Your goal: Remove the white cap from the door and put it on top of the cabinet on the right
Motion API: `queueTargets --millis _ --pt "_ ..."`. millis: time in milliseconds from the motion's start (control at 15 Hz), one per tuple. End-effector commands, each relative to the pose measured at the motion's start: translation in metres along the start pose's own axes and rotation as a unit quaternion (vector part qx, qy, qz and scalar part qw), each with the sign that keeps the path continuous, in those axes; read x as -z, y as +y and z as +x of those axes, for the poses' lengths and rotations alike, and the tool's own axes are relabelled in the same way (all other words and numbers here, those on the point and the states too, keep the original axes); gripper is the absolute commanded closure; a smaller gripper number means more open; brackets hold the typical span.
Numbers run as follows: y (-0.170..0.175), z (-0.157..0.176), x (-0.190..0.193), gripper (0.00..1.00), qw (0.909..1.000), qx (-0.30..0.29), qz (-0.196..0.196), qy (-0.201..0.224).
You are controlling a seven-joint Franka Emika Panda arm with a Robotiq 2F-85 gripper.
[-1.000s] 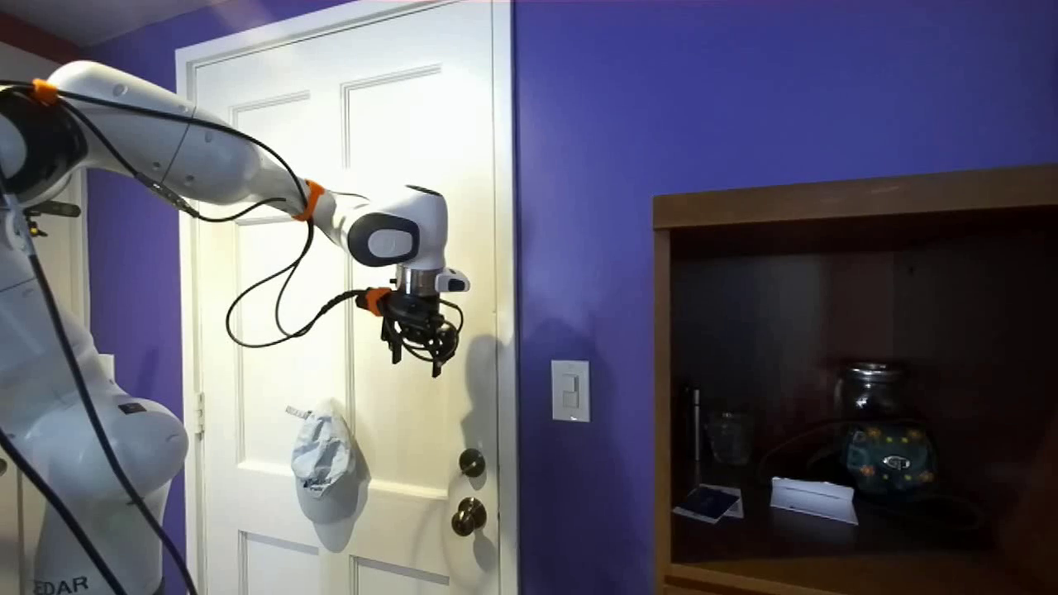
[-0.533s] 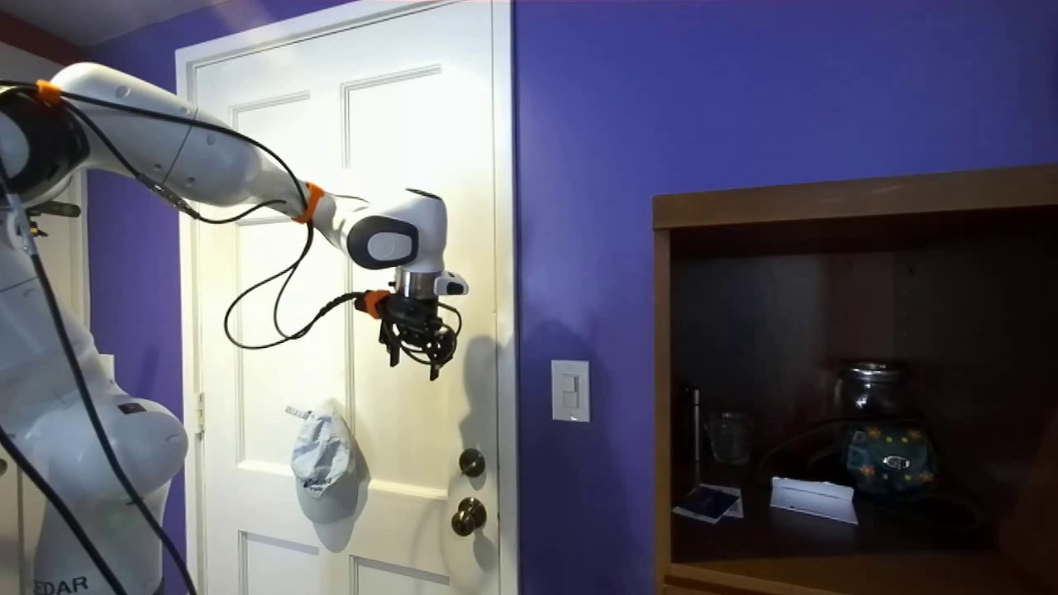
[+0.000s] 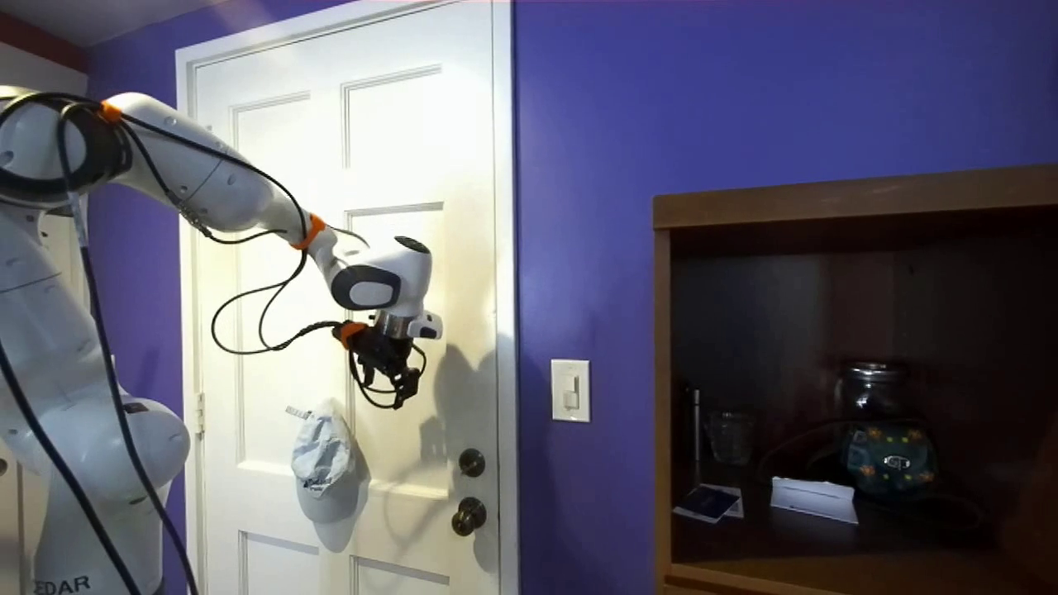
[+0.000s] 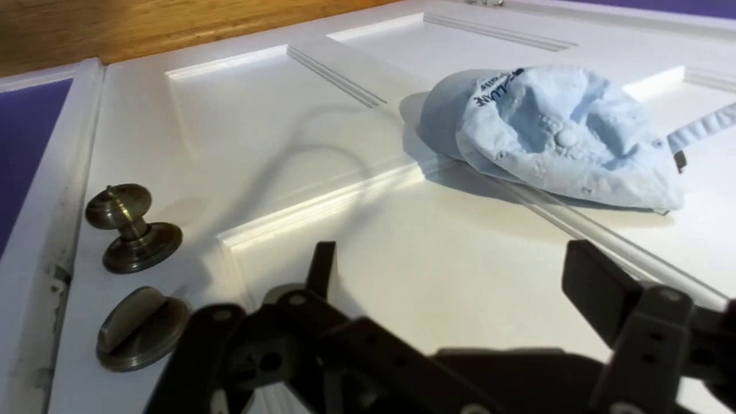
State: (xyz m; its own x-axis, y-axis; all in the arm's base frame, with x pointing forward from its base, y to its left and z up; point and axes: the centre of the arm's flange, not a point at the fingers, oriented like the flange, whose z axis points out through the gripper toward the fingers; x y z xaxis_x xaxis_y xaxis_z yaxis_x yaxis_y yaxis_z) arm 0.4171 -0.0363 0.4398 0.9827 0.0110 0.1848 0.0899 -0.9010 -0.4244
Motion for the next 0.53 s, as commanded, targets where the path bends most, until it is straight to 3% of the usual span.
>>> queueTargets --millis 0,200,467 --pt "-0.017 0.000 -0.044 0.00 0.9952 -0.088 0.014 0.041" --pt "-0.024 -0.009 -0.068 0.00 0.9896 -0.136 0.029 0.036" --pt "-0.023 -0.019 -0.088 0.00 0.9823 -0.169 0.081 0.004"
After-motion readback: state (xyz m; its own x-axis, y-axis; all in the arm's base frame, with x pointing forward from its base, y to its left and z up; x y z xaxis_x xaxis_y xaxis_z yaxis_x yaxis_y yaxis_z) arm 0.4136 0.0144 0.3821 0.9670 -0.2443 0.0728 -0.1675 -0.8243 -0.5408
